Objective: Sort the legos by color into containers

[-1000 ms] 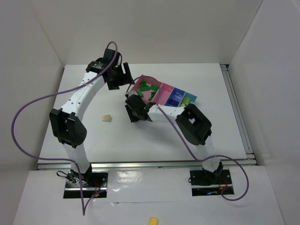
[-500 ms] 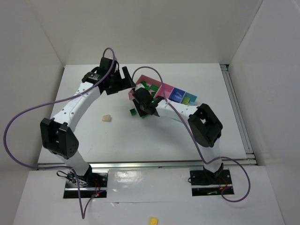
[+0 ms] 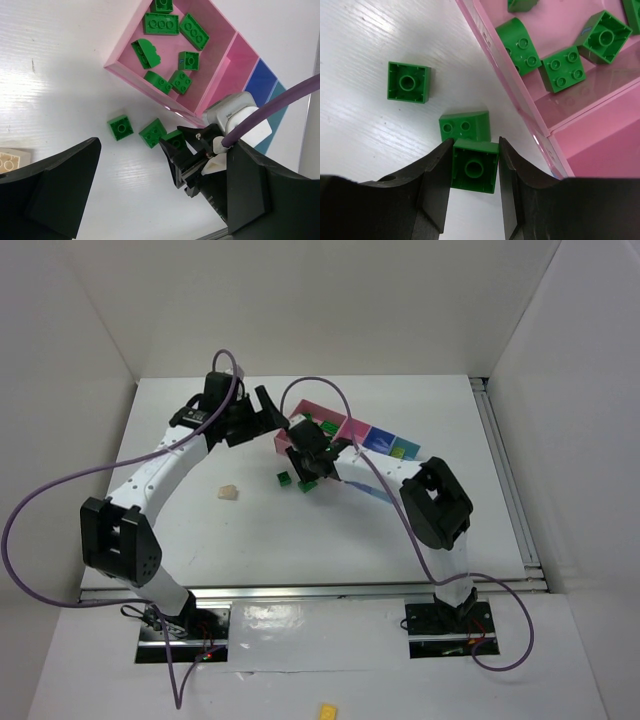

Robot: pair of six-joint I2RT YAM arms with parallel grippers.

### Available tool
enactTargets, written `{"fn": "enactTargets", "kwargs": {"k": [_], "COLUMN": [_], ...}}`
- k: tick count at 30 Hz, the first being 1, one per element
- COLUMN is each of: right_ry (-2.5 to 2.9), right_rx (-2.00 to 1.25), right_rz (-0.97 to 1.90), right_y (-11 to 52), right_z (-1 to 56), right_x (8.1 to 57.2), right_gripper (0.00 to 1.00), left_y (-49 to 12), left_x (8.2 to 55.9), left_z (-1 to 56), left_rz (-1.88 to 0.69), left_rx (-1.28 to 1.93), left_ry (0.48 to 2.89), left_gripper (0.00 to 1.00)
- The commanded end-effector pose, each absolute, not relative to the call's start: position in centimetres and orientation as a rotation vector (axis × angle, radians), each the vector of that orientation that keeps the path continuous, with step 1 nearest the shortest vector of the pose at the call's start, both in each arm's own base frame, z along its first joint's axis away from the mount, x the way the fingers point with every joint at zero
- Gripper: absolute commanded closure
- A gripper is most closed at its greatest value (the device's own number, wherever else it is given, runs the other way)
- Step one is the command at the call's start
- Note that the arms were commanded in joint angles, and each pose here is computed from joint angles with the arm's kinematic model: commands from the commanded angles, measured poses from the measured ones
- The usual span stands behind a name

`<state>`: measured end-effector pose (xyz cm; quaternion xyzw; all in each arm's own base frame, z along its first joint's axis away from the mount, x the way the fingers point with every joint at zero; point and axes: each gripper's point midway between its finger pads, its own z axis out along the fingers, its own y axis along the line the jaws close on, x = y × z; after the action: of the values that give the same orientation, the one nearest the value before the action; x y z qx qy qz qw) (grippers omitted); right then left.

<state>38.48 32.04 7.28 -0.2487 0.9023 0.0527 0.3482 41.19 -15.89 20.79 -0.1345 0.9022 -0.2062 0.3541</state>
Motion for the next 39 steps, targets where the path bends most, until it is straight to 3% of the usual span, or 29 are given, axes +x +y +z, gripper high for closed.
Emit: {"fn": "enactTargets", "kwargs": {"k": [1,6,15,32,34,35,38,39], "right_ry": [2.076,2.089,2.110,2.072,2.084,2.086,2.168,2.144], "right_rx": [-0.195,-0.213,-0.214,-0.159,-0.153,-0.149,-0.148,-0.143], "right_rz": [0.246,0.266,0.300,0.281,0.269,0.276,0.265,0.276], "right_y": [30.3,30.6,31.0,29.8,29.6,29.7,29.3,29.7], "right_z": [18.5,18.2,17.3,18.6,18.0,17.6,15.2,16.9], "right_x": [46.4,46.1,45.6,50.2,50.9,51.8,53.1,53.6], "right_gripper": [0.66,0.66,0.66,0.63,0.59,0.52,0.13,0.10], "left_y": [-10.2,-13.4,-15.0,-13.6,-13.8,-14.1,-14.9,-14.8], "left_x": [36.6,38.0,38.6,37.1,37.0,36.9,36.8,36.8], "left_z": [15.9,19.9,24.1,17.9,16.6,16.5,14.9,14.5], "left_rz": [-0.270,-0.542,-0.662,-0.523,-0.505,-0.492,-0.464,-0.446], "left_rx": [-0.416,-0.228,-0.124,-0.163,-0.163,-0.139,-0.113,-0.103], "left_ry": [2.593,2.492,2.403,2.547,2.581,2.582,2.626,2.633], "left_gripper": [0.00,0.00,0.01,0.05,0.05,0.05,0.05,0.05]}}
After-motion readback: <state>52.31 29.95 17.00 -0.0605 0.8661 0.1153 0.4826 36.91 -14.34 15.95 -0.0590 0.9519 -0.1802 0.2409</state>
